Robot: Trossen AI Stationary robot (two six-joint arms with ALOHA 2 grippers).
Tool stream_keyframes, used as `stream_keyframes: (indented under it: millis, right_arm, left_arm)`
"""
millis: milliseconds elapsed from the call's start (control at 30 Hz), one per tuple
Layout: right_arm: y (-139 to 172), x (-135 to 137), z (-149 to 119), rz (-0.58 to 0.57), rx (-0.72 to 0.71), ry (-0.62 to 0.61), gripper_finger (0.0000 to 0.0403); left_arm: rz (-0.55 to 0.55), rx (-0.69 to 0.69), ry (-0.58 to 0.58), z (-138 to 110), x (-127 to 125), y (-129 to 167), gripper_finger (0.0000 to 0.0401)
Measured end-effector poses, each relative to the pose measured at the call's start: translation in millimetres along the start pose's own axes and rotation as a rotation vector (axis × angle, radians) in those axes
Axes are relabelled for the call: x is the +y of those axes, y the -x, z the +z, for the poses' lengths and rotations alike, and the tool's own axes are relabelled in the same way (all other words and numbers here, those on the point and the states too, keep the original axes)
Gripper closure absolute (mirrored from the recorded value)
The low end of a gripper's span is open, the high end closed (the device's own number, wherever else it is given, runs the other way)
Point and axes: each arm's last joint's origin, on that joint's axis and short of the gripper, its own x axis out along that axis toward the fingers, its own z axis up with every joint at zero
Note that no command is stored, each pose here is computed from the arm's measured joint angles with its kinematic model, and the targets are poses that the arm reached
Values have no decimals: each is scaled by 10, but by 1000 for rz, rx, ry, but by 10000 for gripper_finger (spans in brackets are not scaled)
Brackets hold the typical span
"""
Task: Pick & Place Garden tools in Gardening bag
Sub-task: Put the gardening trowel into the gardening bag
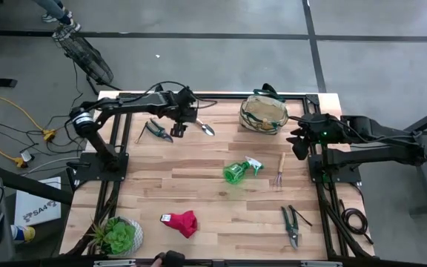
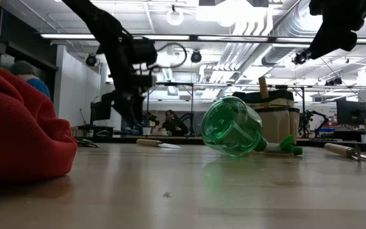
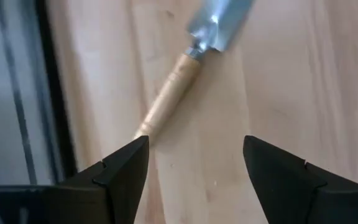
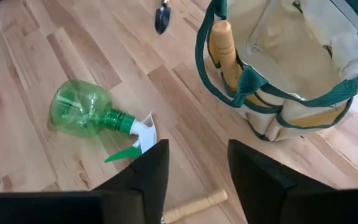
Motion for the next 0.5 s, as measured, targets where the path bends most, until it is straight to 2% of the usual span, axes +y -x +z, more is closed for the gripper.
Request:
stream_keyframes:
  millis: [200, 367, 500]
  right_arm:
    - [0, 0, 0, 1, 0, -26, 220]
    - [0, 0, 0, 0, 0, -28, 219]
    - [1, 0, 1, 0, -1, -48, 219]
  left_arm:
    - [-40, 61, -106, 29, 20, -181, 146]
    - [-20, 36, -185, 173, 160, -227, 146]
    - [-48, 27, -198, 273, 241, -341, 147]
